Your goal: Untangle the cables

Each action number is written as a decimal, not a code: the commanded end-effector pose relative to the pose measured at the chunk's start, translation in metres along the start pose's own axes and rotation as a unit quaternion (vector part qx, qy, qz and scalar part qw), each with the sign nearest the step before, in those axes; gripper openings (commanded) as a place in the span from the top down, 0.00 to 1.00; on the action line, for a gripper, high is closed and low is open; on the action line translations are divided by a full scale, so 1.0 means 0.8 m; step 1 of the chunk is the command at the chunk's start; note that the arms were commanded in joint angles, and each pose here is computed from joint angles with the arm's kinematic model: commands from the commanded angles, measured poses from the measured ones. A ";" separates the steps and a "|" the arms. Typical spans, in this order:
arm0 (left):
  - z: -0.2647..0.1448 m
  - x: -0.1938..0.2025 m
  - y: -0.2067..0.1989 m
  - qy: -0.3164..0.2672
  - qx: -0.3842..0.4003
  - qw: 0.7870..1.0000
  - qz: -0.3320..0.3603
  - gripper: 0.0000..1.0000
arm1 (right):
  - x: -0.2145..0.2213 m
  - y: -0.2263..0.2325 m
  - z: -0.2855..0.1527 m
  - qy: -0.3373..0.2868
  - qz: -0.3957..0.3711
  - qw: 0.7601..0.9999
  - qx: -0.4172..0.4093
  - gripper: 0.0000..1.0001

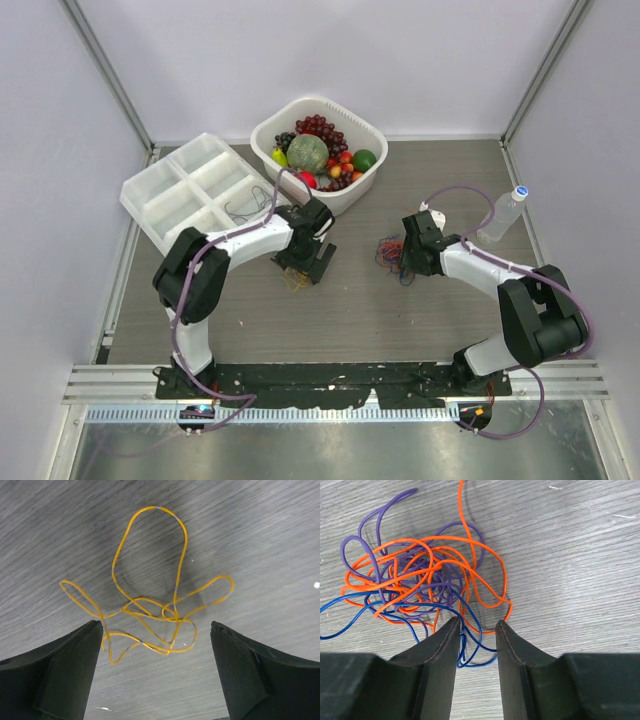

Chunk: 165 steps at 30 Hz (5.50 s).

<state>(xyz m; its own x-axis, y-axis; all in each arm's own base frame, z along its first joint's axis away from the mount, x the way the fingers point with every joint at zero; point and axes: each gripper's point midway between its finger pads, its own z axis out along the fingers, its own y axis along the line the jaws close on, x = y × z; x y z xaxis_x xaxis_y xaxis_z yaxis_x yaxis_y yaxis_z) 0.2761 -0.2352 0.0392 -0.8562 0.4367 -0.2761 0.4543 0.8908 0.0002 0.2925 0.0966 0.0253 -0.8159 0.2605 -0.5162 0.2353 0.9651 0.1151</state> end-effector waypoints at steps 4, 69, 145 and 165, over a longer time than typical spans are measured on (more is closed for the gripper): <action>0.017 -0.019 -0.012 -0.011 0.023 0.999 0.022 0.30 | -0.012 0.001 -0.009 -0.026 0.003 1.000 -0.008 0.60; -0.163 -0.108 0.062 -0.192 0.179 0.953 -0.152 0.33 | -0.108 0.027 0.023 -0.015 -0.095 0.995 0.017 0.58; -0.116 -0.032 -0.155 -0.069 0.252 0.955 0.140 1.00 | 0.009 0.207 -0.113 -0.082 -0.141 0.917 -0.365 0.45; -0.159 -0.076 -0.126 -0.156 0.281 0.941 0.106 1.00 | 0.004 0.182 -0.147 -0.111 -0.099 0.895 -0.421 0.30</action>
<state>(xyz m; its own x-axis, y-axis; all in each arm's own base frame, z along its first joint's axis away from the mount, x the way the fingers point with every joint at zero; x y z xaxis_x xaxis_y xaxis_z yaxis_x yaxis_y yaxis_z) 0.2370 -0.3327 0.1380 -0.6950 0.5452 -0.4688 0.7159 0.5853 -0.3807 0.2583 0.2390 0.1140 -0.6907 0.1000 -0.7162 -0.4085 0.7633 0.5005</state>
